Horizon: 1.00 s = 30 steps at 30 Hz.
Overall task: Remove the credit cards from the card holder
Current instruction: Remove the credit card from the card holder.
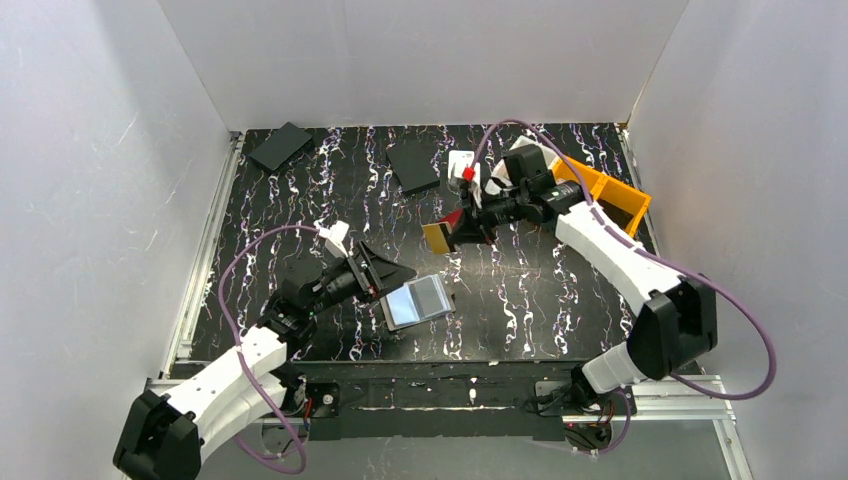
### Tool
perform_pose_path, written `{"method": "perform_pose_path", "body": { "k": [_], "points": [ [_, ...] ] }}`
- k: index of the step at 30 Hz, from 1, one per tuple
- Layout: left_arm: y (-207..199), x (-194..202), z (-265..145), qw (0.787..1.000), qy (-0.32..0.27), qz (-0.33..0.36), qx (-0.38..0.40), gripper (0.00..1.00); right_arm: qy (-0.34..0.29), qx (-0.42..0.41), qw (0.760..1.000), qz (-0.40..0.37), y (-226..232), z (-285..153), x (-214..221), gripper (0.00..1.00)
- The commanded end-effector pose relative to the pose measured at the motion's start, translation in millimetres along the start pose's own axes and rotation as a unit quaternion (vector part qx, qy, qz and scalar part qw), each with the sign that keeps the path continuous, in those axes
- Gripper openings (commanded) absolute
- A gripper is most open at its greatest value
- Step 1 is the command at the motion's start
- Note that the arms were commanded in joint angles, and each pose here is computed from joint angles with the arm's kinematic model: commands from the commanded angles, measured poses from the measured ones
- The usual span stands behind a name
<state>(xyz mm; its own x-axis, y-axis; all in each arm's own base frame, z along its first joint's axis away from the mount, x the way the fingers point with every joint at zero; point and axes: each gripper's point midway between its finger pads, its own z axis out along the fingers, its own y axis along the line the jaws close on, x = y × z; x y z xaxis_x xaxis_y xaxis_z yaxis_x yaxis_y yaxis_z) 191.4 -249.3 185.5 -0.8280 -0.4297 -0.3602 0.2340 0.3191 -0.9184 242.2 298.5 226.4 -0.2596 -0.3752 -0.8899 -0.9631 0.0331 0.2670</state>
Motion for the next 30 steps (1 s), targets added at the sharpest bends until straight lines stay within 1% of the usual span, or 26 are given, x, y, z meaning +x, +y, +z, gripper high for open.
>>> {"method": "perform_pose_path", "body": {
  "k": [1, 3, 4, 6, 8, 12, 15, 18, 22, 25, 26, 27, 30],
  "points": [
    [-7, -21, -5, 0.994, -0.054, -0.090, 0.003, 0.98, 0.147, 0.086, 0.965, -0.202, -14, -44, 39, 0.01],
    [-11, -24, -5, 0.991, -0.056, -0.125, 0.009, 0.98, 0.162, 0.098, 0.938, -0.290, -17, -55, 35, 0.01],
    [-15, -26, -4, 0.989, -0.055, -0.138, 0.015, 0.98, 0.174, 0.088, 0.928, -0.318, -15, -59, 36, 0.01],
    [-20, -28, -1, 0.983, -0.050, -0.174, 0.025, 0.98, 0.189, 0.080, 0.915, -0.347, -16, -63, 35, 0.01],
    [-25, -30, 4, 0.977, -0.040, -0.209, 0.028, 0.98, 0.188, 0.077, 0.906, -0.370, -15, -65, 31, 0.01],
    [-35, -31, 19, 0.962, -0.015, -0.270, 0.022, 0.96, 0.177, 0.074, 0.907, -0.374, -12, -60, 26, 0.01],
    [-44, -29, 36, 0.951, 0.000, -0.310, 0.012, 0.88, 0.195, 0.081, 0.903, -0.374, -16, -56, 35, 0.01],
    [-43, -26, 53, 0.940, 0.005, -0.340, -0.007, 0.86, 0.214, 0.087, 0.898, -0.374, -17, -52, 41, 0.01],
    [-36, -19, 74, 0.934, 0.007, -0.355, -0.034, 0.83, 0.221, 0.093, 0.897, -0.372, -16, -47, 41, 0.01],
    [-36, -11, 87, 0.931, 0.019, -0.363, -0.048, 0.82, 0.224, 0.100, 0.895, -0.371, -17, -44, 39, 0.01],
    [-35, -8, 92, 0.930, 0.023, -0.364, -0.053, 0.80, 0.225, 0.100, 0.895, -0.372, -17, -42, 38, 0.01],
    [-33, -6, 95, 0.929, 0.025, -0.366, -0.057, 0.75, 0.226, 0.099, 0.895, -0.373, -17, -41, 37, 0.01],
    [-29, -3, 102, 0.923, 0.029, -0.377, -0.066, 0.57, 0.228, 0.091, 0.893, -0.377, -11, -34, 37, 0.01]
  ]
}}
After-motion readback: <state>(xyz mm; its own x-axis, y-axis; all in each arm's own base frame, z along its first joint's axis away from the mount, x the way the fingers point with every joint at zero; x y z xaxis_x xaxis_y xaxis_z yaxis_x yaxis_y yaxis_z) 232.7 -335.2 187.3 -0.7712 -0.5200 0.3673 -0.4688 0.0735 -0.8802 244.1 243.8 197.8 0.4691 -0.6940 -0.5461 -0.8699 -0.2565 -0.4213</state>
